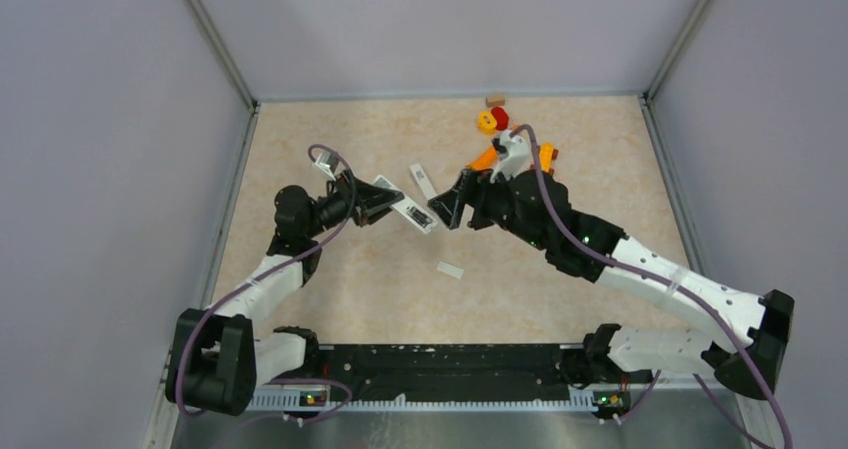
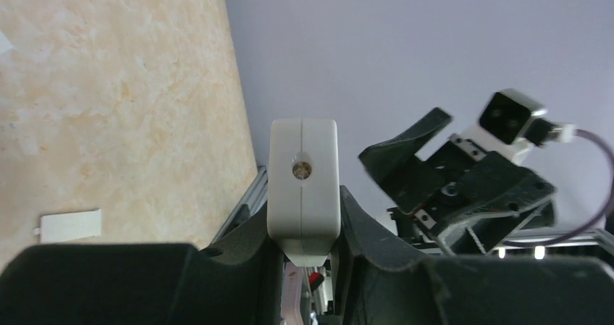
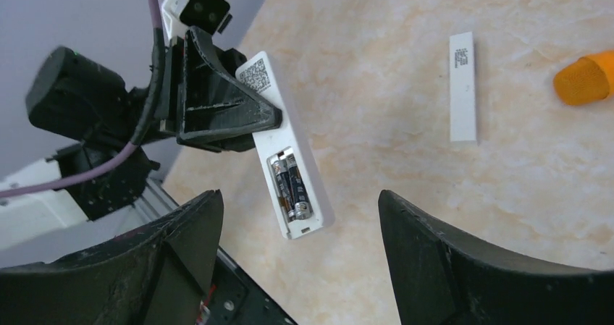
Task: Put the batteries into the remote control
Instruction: Load the battery into the remote control.
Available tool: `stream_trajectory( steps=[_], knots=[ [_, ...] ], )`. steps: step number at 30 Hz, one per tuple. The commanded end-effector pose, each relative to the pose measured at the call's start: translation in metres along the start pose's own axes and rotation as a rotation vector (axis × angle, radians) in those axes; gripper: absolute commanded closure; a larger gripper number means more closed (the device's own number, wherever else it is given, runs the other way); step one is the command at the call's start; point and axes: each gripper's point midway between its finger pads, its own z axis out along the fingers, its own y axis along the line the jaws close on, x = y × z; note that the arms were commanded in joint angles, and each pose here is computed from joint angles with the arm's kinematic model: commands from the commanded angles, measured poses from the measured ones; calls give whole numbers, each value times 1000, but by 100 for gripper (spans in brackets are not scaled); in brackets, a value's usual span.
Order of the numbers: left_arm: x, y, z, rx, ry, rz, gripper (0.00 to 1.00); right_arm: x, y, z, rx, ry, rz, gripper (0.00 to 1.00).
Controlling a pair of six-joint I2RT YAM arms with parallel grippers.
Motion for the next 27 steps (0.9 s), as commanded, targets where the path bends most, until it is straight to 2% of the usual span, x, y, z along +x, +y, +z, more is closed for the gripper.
stream_trajectory(
  steps=[1, 6, 10, 17, 27],
  knots=[
    [-2, -53, -6, 144, -2, 45, 100, -33, 17, -11, -128, -233, 308, 20],
    [-4, -76, -10, 194, -14, 9, 100, -29, 26, -13, -225, -253, 415, 20],
    [-6, -89, -12, 231, -24, -29, 100, -35, 36, -24, -355, -328, 511, 20],
    [-9, -106, -15, 292, -31, -67, 100, -40, 48, -29, -433, -336, 511, 21],
    [-8, -111, -16, 303, -29, -64, 100, -33, 53, -19, -434, -293, 507, 38]
  ],
)
